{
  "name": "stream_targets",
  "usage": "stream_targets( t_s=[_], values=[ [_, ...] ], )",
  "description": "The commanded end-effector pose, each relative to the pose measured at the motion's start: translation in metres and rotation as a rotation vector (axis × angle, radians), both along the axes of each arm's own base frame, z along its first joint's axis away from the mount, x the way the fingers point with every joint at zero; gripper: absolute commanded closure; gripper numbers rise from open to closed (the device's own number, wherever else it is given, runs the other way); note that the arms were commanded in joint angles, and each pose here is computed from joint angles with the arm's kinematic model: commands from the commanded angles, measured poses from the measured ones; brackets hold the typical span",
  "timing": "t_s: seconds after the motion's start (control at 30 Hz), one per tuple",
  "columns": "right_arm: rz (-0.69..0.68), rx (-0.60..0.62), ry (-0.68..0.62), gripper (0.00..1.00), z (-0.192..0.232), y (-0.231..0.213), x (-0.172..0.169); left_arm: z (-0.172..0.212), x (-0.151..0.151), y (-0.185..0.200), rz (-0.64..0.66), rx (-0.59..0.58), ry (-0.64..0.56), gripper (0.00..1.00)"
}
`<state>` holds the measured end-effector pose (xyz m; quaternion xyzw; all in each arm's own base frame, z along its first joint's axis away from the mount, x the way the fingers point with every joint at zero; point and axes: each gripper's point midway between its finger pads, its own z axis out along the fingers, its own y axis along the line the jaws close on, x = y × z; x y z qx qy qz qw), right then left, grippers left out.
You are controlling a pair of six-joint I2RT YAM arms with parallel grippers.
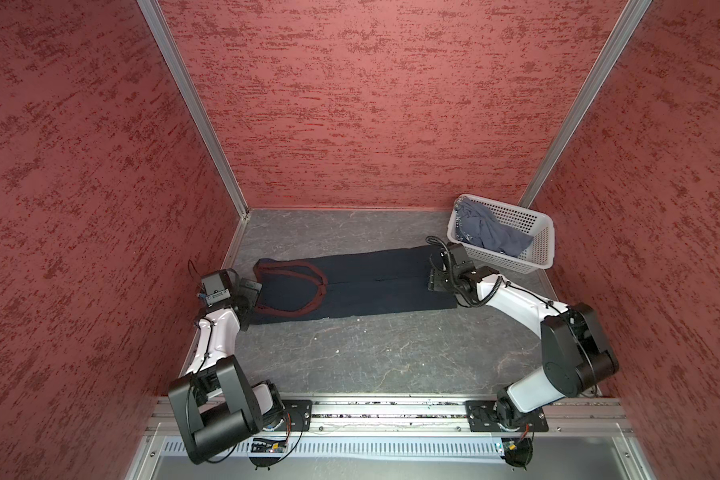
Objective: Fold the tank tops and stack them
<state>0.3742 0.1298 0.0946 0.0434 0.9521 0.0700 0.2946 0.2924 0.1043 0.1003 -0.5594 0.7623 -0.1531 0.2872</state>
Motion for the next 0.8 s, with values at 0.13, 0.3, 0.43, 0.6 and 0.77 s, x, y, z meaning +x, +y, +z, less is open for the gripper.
stream_targets(
  t_s=[0.13,0.3,0.43,0.6,0.77],
  values=[
    [0.049,-0.022,-0.011,0.25,0.013,0.013,0.034,0.005,0.007,-0.095,-0.283,0.050,0.037,0.02],
    [0.071,0.002,0.020,0.25,0.001,0.031,0.060,-0.023,0.015,-0.143,-0.395,0.024,0.079,0.03],
    [0.084,0.002,0.059,0.25,-0.015,0.041,0.075,-0.045,0.024,-0.152,-0.443,0.012,0.129,0.04],
    [0.067,-0.045,0.117,0.25,-0.041,0.038,0.080,-0.068,0.030,-0.147,-0.469,0.045,0.199,0.04],
    [0.025,-0.117,0.215,0.25,-0.072,0.022,0.063,-0.085,0.039,-0.146,-0.517,0.065,0.253,0.04]
  ],
)
